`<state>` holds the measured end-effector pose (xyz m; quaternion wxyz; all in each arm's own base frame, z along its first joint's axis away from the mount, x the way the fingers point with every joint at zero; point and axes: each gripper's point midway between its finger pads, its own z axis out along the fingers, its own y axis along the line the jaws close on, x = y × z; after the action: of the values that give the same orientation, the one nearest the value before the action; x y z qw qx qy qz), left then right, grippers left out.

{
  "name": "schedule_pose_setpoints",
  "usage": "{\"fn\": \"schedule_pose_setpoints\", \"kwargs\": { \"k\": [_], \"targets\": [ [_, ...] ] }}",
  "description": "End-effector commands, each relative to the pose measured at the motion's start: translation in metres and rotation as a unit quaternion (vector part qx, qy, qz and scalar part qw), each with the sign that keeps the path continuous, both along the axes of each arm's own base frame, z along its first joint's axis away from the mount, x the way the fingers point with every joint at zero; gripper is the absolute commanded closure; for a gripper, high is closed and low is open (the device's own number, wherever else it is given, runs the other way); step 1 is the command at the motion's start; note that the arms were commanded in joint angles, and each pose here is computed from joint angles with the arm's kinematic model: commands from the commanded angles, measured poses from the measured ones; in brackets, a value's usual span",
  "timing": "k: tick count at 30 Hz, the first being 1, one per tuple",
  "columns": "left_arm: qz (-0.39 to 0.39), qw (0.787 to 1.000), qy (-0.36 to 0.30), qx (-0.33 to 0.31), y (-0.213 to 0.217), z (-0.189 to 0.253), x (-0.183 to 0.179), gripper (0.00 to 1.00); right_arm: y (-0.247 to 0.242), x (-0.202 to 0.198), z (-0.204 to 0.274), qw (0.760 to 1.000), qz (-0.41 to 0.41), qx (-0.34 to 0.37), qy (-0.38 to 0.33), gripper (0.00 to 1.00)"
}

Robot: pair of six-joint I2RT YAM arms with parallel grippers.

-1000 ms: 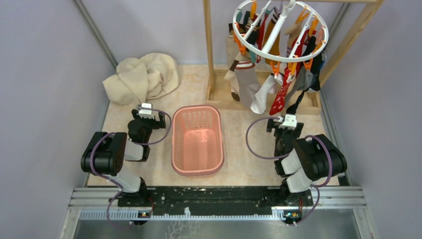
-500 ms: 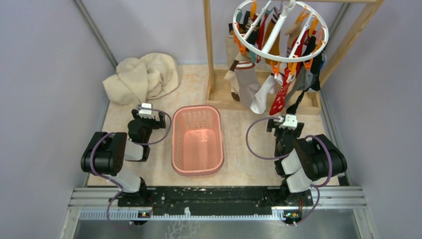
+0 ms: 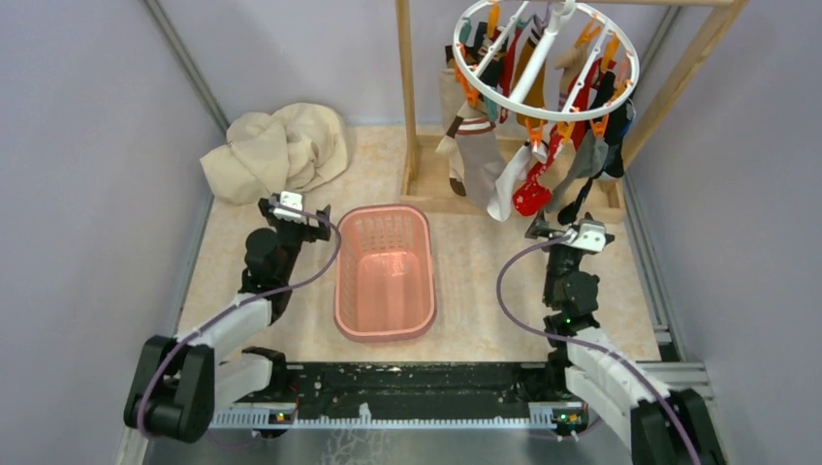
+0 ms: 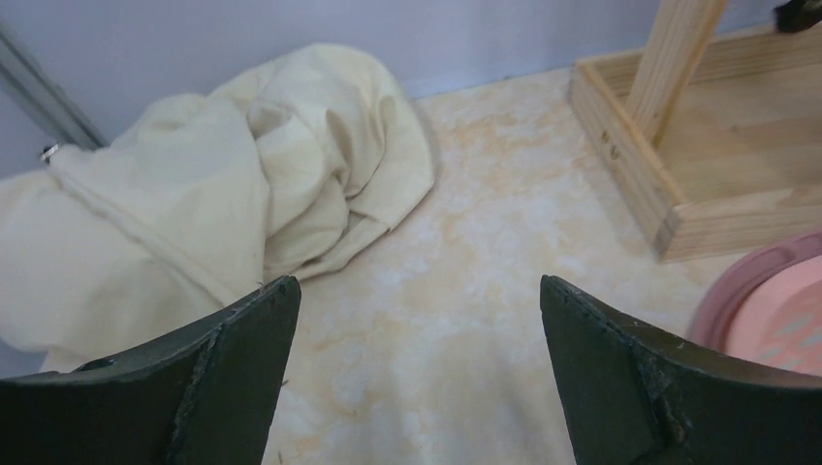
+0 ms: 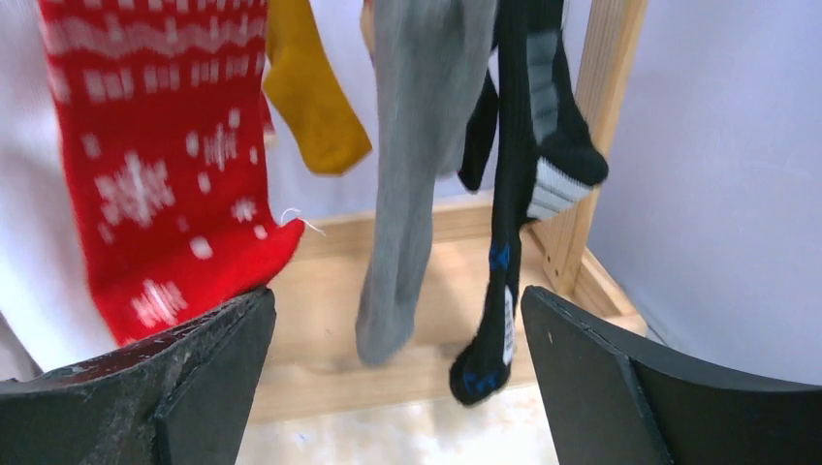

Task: Remove the socks clipped to the hanger
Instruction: Move the clothesline to the center of the board.

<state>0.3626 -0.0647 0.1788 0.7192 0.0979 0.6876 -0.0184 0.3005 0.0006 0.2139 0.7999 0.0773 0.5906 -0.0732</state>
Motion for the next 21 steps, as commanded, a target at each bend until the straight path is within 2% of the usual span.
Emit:
{"fn": "schedule_pose_setpoints", "kwargs": {
  "k": [1,4,9,12,16,21],
  "targets": [
    [-0.005,1.0,0.012,0.011,-0.014,0.024,-0.007,0.01,0.005,0.0,0.021,0.996,0.011,0.066,0.053,0.02],
    [-0.033,0.999,-0.002,0.001,-0.027,0.052,-0.014,0.01,0.018,-0.007,0.045,0.99,0.051,0.116,0.062,0.02],
    [-0.053,0.997,-0.005,-0.058,-0.037,0.101,-0.019,0.01,0.045,-0.018,0.083,0.975,0.136,0.165,0.057,0.02],
    [-0.082,0.991,0.004,-0.11,-0.05,0.144,-0.024,0.01,0.061,-0.021,0.102,0.968,0.183,0.16,0.062,0.02],
    [-0.17,0.973,-0.012,-0.155,-0.077,0.192,-0.044,0.01,0.08,-0.015,0.121,0.96,0.224,0.147,0.082,0.02],
    [-0.219,0.959,-0.013,-0.182,-0.094,0.223,-0.051,0.01,0.128,-0.014,0.157,0.925,0.348,0.126,0.084,0.02]
  ]
}}
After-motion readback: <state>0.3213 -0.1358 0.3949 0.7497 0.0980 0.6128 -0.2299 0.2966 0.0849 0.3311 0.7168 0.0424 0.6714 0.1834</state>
